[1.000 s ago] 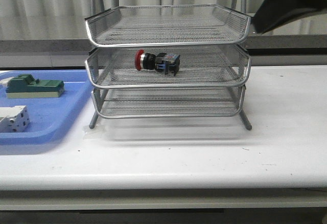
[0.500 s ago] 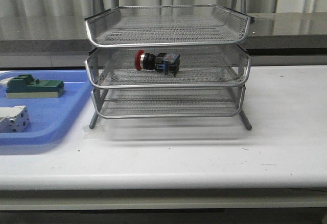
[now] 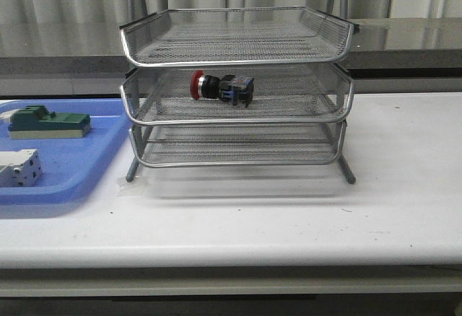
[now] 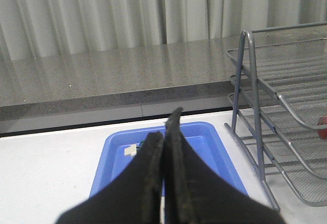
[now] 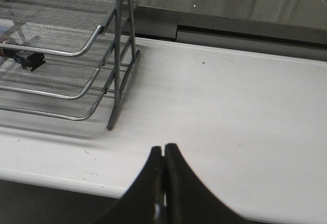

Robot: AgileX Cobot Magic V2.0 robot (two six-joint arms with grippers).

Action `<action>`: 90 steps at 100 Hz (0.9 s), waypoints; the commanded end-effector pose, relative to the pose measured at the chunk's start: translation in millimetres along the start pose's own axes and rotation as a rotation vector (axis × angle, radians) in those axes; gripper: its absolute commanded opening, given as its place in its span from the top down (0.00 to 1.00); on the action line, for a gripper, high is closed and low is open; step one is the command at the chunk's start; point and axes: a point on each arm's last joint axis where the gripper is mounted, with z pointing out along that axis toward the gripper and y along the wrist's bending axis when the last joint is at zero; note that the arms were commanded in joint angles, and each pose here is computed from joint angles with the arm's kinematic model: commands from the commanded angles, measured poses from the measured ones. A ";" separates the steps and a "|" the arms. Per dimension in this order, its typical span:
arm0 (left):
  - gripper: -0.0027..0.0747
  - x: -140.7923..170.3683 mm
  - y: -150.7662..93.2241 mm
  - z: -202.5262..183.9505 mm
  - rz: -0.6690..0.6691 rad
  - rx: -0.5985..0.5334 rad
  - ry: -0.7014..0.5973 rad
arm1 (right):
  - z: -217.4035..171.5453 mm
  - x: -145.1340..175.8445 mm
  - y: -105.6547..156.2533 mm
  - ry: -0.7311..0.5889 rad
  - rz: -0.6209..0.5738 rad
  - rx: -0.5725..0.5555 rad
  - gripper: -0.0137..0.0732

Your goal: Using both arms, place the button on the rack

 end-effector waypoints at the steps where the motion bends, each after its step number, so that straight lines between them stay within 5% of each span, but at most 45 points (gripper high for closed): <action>1: 0.99 -15.6 3.9 -0.8 -0.022 -0.041 -0.093 | -5.4 -9.4 -1.3 -0.070 -0.017 0.017 0.91; 90: 0.99 -15.6 3.9 -0.8 -0.022 -0.041 -0.093 | 3.0 -2.1 -1.1 -0.088 -0.018 0.018 0.91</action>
